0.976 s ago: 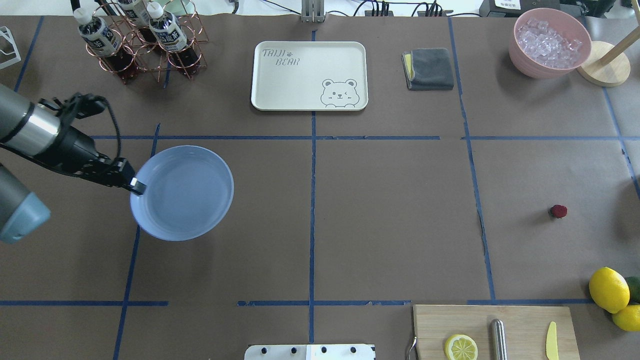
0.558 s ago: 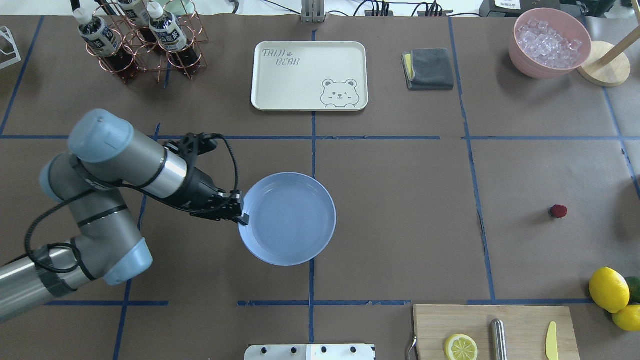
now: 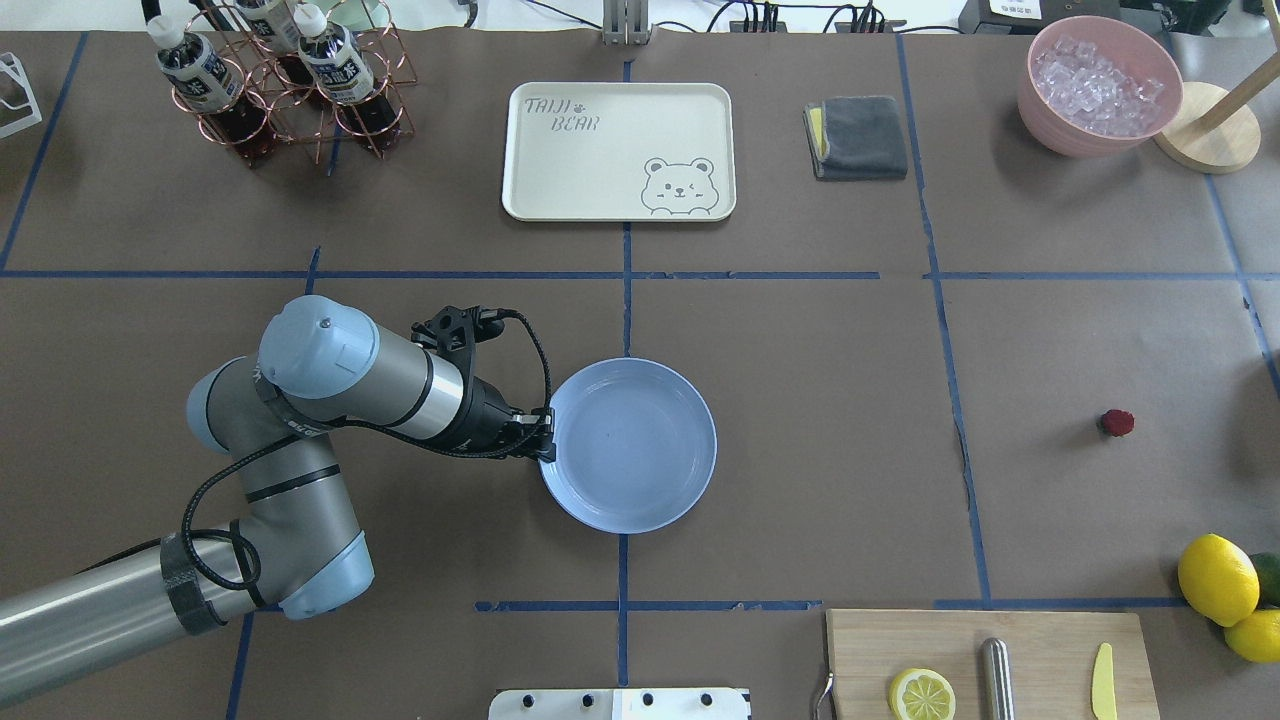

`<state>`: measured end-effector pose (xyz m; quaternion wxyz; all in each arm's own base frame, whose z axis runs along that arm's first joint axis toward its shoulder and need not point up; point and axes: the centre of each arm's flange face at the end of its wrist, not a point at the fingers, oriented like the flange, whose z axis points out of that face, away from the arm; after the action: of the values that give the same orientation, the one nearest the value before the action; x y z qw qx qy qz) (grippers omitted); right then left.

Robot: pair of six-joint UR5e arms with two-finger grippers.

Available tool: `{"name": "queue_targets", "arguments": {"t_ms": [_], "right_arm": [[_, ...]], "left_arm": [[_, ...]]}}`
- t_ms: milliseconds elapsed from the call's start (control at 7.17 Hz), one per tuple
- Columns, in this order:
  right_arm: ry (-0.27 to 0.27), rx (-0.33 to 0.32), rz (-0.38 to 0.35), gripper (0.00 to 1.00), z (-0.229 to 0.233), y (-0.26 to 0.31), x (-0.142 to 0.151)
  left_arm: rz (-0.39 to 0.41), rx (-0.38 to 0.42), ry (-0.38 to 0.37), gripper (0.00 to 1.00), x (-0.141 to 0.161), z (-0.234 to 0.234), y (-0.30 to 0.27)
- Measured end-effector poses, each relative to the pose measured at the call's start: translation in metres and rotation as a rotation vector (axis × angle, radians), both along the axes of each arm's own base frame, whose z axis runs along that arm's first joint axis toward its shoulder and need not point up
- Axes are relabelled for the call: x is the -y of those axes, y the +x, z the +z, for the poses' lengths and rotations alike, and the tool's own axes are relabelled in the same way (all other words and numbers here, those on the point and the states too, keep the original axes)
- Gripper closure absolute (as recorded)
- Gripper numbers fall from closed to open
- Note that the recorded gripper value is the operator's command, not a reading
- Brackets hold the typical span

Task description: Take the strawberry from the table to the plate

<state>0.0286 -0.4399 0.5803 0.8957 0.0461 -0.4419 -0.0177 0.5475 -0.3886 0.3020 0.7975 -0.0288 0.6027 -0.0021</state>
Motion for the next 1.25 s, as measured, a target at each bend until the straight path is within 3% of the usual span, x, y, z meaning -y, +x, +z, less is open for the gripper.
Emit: {"name": "queue_targets", "arguments": {"t_ms": [418,558,697,976,1255], "right_arm": [[0.002,0.001,0.001,0.00,-0.001,0.000,0.000],[-0.001,0.009,0.000,0.00,-0.002,-0.001,0.000],[-0.005,0.024,-0.001,0.00,-0.003,-0.002,0.000],[-0.007,0.053,-0.016,0.00,-0.005,-0.008,-0.001],[0.020,0.078,-0.074,0.00,-0.011,-0.038,0.001]], "left_arm": [[-0.001,0.006,-0.001,0.96,0.000,0.002,0.004],[-0.001,0.009,-0.003,0.71,0.000,0.003,0.004],[-0.002,0.010,-0.004,0.39,0.001,0.004,0.005],[-0.003,0.007,-0.001,0.27,0.001,0.003,0.004],[-0.026,-0.011,0.005,0.27,0.012,-0.005,-0.012]]}}
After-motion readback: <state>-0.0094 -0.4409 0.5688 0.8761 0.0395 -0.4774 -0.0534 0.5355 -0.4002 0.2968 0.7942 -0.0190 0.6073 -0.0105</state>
